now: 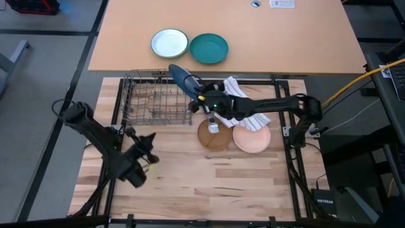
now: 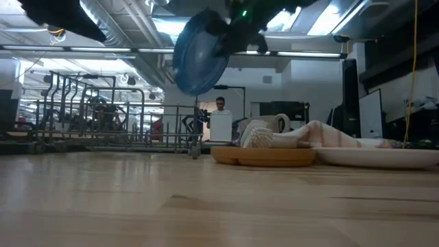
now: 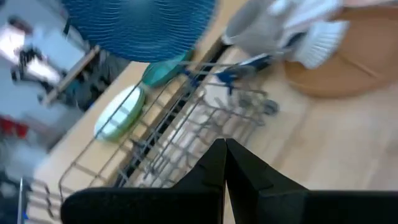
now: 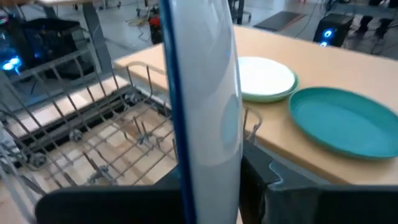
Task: Sort dishes
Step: Put the blue plate into the dish rack
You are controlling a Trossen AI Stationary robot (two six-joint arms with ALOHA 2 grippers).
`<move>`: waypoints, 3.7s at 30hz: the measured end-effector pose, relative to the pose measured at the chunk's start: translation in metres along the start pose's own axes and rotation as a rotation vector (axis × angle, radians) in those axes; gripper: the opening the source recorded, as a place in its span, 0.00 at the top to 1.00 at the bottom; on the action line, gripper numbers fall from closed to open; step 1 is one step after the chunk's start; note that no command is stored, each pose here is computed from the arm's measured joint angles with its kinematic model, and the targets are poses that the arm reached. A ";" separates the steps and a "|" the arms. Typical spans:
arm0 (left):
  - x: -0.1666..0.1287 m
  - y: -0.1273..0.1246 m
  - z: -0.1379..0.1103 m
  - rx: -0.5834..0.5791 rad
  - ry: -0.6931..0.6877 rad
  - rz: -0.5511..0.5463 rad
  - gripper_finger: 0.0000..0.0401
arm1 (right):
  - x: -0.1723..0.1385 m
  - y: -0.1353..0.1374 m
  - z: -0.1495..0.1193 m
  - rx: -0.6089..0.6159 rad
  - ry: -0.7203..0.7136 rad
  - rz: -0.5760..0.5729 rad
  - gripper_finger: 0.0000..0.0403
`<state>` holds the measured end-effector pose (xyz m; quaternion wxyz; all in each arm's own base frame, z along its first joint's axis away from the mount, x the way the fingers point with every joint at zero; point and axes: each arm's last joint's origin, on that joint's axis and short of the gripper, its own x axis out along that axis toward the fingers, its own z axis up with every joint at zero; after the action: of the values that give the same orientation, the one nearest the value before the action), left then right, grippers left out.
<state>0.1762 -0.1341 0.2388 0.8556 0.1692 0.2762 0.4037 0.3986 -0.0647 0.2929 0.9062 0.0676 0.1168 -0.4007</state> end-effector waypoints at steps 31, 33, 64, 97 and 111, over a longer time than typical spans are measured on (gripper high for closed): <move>0.049 0.072 -0.063 -0.098 0.108 -0.101 1.00 | 0.041 -0.002 -0.031 0.208 -0.054 -0.178 0.88; 0.055 0.066 -0.068 -0.082 0.115 -0.110 1.00 | 0.041 -0.002 -0.031 0.208 -0.054 -0.178 0.88; 0.072 0.067 -0.025 0.108 0.160 -0.289 0.62 | 0.041 0.000 -0.032 0.136 -0.024 -0.110 0.88; 0.124 0.098 -0.030 -0.172 0.469 -0.362 0.84 | 0.041 0.001 -0.033 0.069 0.000 -0.078 0.88; 0.125 0.085 -0.014 -0.446 0.389 -0.476 0.90 | 0.039 0.003 -0.032 0.086 -0.025 -0.117 0.88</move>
<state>0.1822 0.0171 0.2295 0.8728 -0.1700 0.3702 0.2686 0.4206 -0.0835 0.2516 0.8789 0.0946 0.0918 -0.4585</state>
